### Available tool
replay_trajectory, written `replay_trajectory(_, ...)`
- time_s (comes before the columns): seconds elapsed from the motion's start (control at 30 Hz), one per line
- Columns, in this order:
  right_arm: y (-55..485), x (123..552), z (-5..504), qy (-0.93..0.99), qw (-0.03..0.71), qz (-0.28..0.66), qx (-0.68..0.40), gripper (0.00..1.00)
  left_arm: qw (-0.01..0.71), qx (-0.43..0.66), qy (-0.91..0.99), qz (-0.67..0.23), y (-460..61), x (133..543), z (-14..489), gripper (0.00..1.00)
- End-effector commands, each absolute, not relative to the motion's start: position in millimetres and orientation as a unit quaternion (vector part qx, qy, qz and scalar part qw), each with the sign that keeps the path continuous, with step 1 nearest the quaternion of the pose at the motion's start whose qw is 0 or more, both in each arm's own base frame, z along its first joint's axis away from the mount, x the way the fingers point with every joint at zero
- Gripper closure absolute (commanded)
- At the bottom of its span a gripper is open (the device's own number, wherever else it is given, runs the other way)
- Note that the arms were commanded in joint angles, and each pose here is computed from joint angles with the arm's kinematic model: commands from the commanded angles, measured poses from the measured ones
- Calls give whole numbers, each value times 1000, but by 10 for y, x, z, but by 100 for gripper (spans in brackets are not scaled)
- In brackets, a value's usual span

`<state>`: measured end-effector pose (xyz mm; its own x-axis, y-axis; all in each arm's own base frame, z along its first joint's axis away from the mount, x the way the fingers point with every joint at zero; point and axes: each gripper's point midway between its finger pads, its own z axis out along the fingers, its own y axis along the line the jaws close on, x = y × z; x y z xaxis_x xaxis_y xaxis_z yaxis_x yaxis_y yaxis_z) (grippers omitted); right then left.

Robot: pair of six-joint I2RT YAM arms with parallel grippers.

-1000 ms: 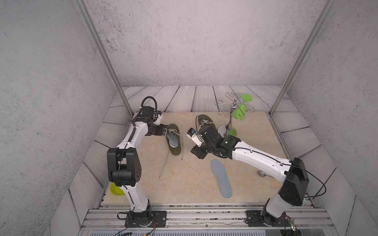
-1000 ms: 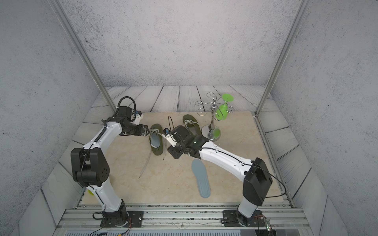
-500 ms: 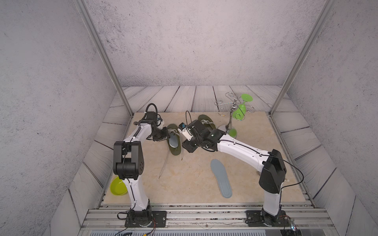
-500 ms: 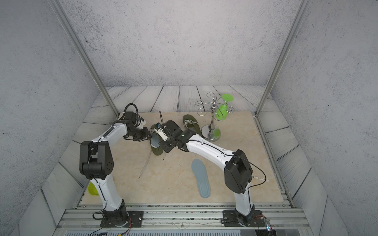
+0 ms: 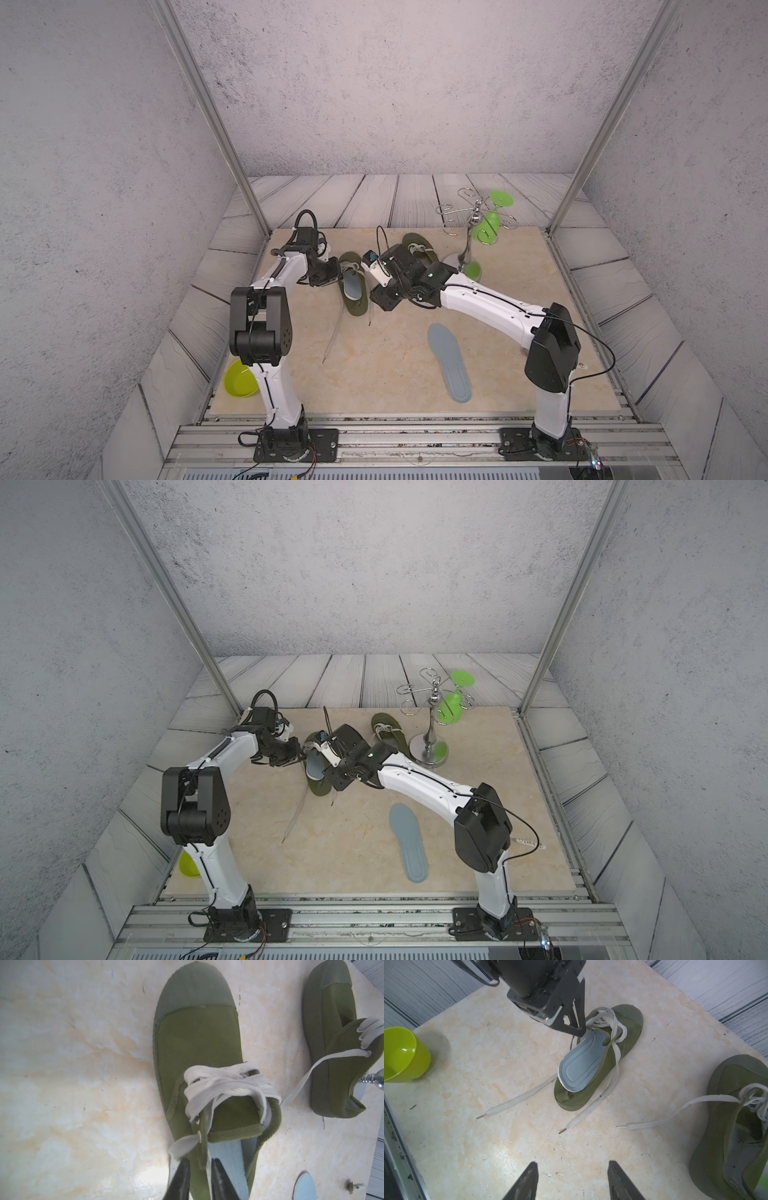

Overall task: Insert the insole into the shoe
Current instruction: Adjust the insole in the shoe.

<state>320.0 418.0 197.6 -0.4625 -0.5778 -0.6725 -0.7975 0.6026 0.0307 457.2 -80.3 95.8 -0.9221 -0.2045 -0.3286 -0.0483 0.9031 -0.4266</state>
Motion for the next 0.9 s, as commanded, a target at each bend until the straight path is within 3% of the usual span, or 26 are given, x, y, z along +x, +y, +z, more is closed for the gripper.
replay_trajectory(0.0,4214,3223,1849,842,300,172,-415,44,178,-81,959,-206,-756,4592,810,79)
replay_trajectory(0.3,4215,3221,1841,841,298,172,-417,44,176,-82,958,-212,-777,4629,744,85)
replay_trajectory(0.43,4285,3240,1805,842,293,181,-416,44,176,-71,958,-217,-799,4604,811,100)
replay_trajectory(0.87,4682,3293,1409,848,240,214,-421,46,108,-33,956,-271,-941,4314,989,100)
